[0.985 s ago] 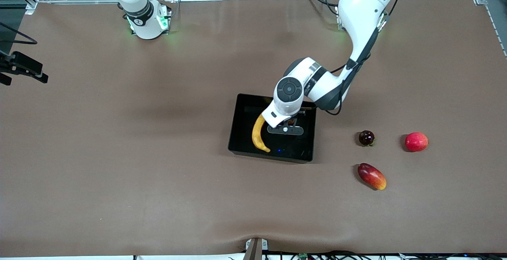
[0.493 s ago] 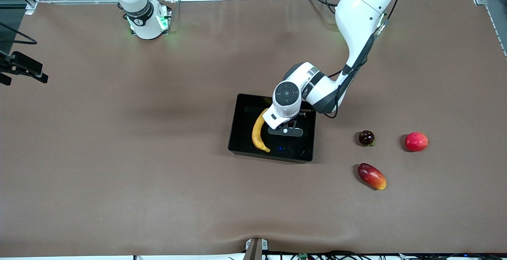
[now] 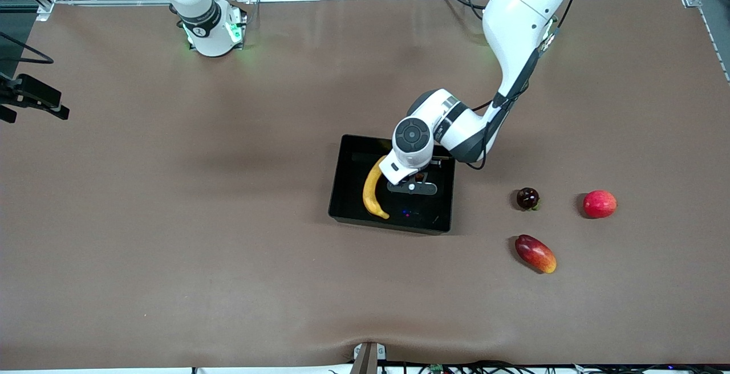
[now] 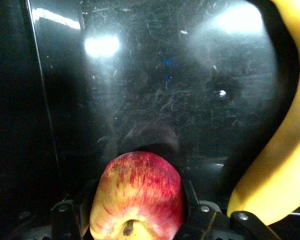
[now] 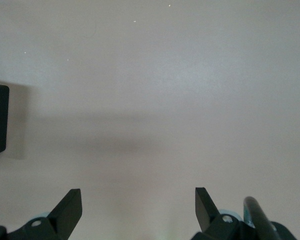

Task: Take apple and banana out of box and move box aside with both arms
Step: 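Carry the apple out of the tray and lower it beside the mango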

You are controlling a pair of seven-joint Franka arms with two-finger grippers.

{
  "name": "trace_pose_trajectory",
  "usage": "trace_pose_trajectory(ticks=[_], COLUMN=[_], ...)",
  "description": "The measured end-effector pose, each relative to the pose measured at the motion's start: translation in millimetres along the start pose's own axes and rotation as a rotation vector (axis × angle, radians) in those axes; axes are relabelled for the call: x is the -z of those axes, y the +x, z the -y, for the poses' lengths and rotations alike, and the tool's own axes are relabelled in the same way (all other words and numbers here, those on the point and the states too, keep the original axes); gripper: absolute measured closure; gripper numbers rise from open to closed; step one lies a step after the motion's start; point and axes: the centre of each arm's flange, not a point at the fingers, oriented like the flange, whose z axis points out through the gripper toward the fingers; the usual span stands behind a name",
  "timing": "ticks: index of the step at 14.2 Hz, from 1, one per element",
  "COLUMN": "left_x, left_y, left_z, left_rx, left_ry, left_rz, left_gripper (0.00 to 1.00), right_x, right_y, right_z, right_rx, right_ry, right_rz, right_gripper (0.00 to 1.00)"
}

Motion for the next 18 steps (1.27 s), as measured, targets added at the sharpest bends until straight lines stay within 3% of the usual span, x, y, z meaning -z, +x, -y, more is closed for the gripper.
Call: trace_pose_trajectory(ticks=[3, 9, 14, 18], left_x=[12.6, 111.2, 178.8, 190.4], left_y=[4.1, 32.4, 49.7, 69.8], left_z=[0.6, 25.8, 122.8, 228.9], left_rx=[0.005, 0.016, -0.040, -0.158], left_ry=[-0.009, -0.072, -0.075, -0.057], left_rz=[-0.018, -0.154, -0.169, -0.162], left_gripper=[0.29, 0.29, 0.29, 0.29], right_x=[0.0, 0.1, -1.5, -5.8], right_y=[0.0, 0.1, 1.0, 3.5], right_z=[0.0, 0.1, -0.3, -1.4], right_rx=[0.000, 0.000, 0.000, -0.001], right_ry=[0.000, 0.000, 0.000, 0.002], right_rz=[0.000, 0.000, 0.002, 0.009], right_gripper=[0.00, 0.00, 0.00, 0.00])
